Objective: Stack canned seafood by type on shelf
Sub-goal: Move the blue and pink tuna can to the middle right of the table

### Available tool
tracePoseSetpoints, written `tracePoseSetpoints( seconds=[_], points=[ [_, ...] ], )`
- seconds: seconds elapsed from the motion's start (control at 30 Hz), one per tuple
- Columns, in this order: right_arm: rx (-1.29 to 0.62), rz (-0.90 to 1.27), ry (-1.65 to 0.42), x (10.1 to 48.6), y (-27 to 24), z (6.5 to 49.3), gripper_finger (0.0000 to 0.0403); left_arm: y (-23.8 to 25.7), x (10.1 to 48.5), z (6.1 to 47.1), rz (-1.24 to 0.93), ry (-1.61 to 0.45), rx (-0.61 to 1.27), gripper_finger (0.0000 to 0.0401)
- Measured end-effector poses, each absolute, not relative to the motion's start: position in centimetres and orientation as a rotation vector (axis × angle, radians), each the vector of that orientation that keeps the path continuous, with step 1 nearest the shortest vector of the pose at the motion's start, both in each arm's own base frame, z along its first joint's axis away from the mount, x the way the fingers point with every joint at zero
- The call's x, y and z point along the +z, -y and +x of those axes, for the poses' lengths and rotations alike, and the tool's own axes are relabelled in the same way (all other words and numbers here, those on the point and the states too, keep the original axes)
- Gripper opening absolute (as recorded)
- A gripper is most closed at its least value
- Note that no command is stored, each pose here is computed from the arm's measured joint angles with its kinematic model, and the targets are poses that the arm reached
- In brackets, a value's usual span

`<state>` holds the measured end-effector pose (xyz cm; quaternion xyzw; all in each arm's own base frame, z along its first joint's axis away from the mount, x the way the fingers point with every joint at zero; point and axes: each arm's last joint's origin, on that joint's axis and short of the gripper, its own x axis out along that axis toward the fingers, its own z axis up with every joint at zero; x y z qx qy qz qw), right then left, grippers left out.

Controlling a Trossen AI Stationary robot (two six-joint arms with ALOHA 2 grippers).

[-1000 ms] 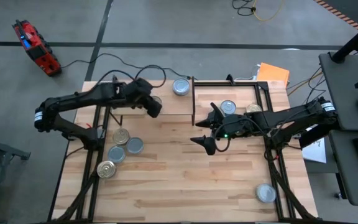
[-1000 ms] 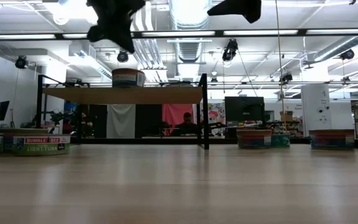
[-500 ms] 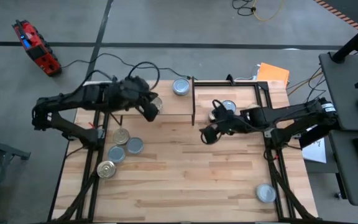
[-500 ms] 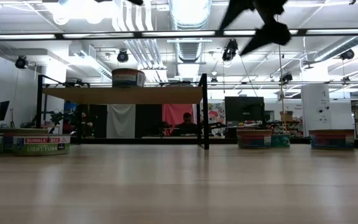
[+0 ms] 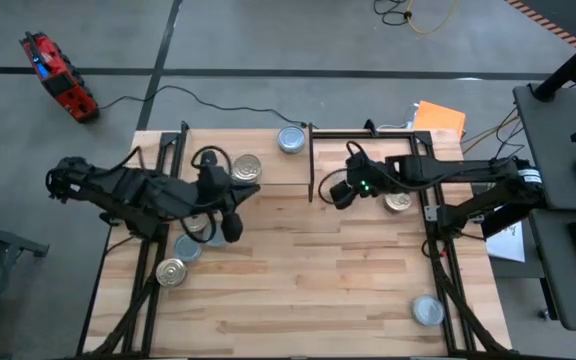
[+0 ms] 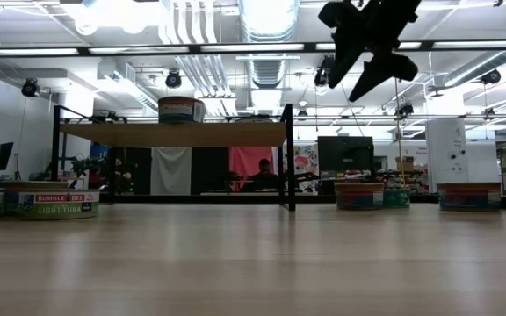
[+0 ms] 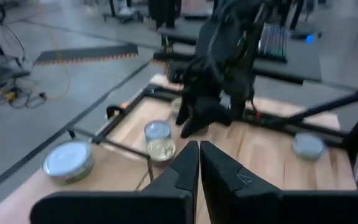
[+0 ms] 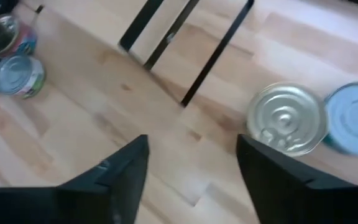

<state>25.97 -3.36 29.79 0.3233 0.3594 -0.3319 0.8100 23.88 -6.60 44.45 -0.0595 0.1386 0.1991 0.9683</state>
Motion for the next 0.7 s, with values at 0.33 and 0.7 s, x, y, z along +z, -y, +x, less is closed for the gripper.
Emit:
tracePoseSetpoints(
  seconds=[0.33,0.7],
  points=[
    [-0.767,0.625,-0.809,28.9,6.6,25.1,0.0073,7.1,46.0,22.7,-0.052,-0.202,0.096,0.0],
    [-0.871,0.777,-0.806,22.7,7.6,23.9,0.0011,7.3,44.5,23.6,-0.03,-0.078,0.117,0.0]
  ],
)
